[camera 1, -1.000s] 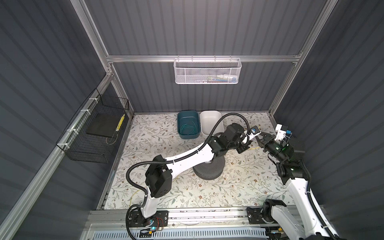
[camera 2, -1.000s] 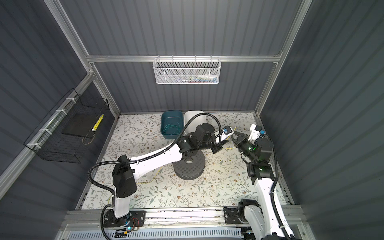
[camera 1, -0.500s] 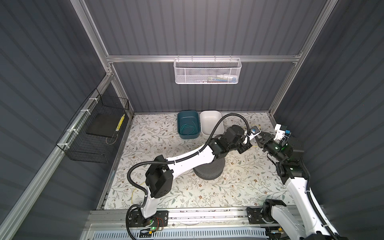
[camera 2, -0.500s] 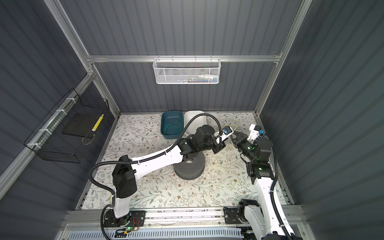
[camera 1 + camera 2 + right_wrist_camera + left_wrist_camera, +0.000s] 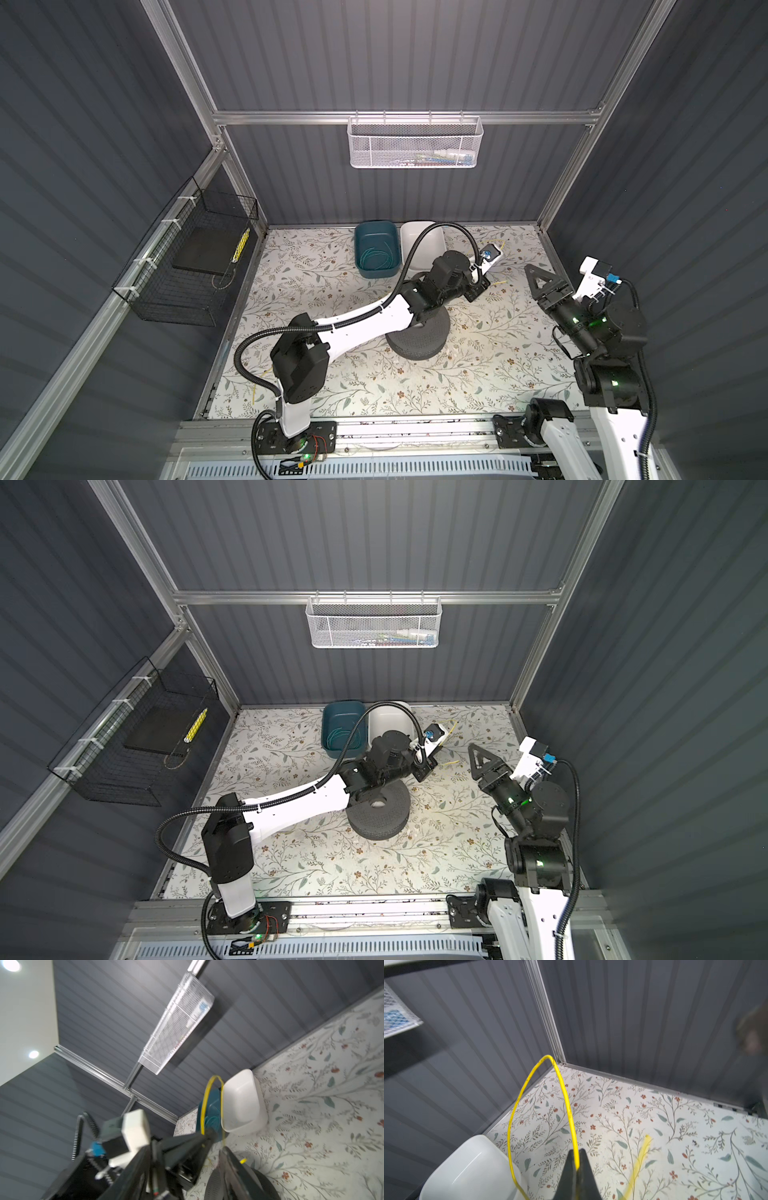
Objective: Wrap the cables
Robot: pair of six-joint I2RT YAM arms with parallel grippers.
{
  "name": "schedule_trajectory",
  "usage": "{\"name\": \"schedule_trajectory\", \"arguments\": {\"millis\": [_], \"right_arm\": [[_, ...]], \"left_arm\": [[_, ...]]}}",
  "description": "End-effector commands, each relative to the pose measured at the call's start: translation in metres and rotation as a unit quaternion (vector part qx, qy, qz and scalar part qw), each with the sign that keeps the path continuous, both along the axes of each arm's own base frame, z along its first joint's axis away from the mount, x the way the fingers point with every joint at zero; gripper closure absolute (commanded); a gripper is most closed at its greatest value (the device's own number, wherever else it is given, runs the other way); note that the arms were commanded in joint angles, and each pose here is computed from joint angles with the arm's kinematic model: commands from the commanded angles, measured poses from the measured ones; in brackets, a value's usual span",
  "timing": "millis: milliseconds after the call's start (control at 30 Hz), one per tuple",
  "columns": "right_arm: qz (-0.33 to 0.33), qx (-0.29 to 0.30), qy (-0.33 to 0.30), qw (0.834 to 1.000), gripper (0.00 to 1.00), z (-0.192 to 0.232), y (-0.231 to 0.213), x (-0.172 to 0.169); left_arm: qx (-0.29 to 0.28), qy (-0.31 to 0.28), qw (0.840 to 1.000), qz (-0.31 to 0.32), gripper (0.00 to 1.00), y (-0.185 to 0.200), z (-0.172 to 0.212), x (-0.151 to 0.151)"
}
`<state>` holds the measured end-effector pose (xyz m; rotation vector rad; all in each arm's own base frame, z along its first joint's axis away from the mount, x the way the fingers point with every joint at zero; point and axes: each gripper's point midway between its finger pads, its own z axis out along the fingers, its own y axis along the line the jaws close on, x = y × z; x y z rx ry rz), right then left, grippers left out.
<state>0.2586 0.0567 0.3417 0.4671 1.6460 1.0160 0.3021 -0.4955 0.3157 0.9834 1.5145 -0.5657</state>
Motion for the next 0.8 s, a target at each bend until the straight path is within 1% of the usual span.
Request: {"name": "schedule_trajectory", "arguments": {"millis": [0,67,167,300,567,667,767], "right_arm": [[0.041,0.047,0.072,0.995,0.44,-0.05,0.013,0.012],[0.052,0.067,0.075,0.994,0.44,-0.056,0.017,0.017],[0.059,0.081,0.075,0.992,0.44,-0.059,0.023,0.02],[0.076,0.091,0.068,0.991,0.46,-0.059,0.035,0.023],[0.116,0.075,0.025,0.99,0.49,-0.037,0.06,0.027],[0.11,0.062,0.019,0.992,0.49,-0.035,0.063,0.032],[0.105,0.06,0.015,0.993,0.52,-0.031,0.062,0.038]], "left_arm": [[-0.076,-0.008,0.997,0.018,1.0,0.012,0.044,0.0],[-0.088,-0.01,0.996,0.026,1.0,0.017,0.048,0.002],[-0.093,-0.007,0.995,0.034,1.0,0.021,0.049,0.005],[-0.088,0.001,0.996,0.026,1.0,0.019,0.05,0.003],[-0.096,0.008,0.995,0.024,1.0,0.02,0.054,0.002],[-0.098,0.016,0.995,0.019,1.0,0.019,0.052,0.0],[-0.1,0.019,0.995,0.018,1.0,0.02,0.052,-0.001]]}}
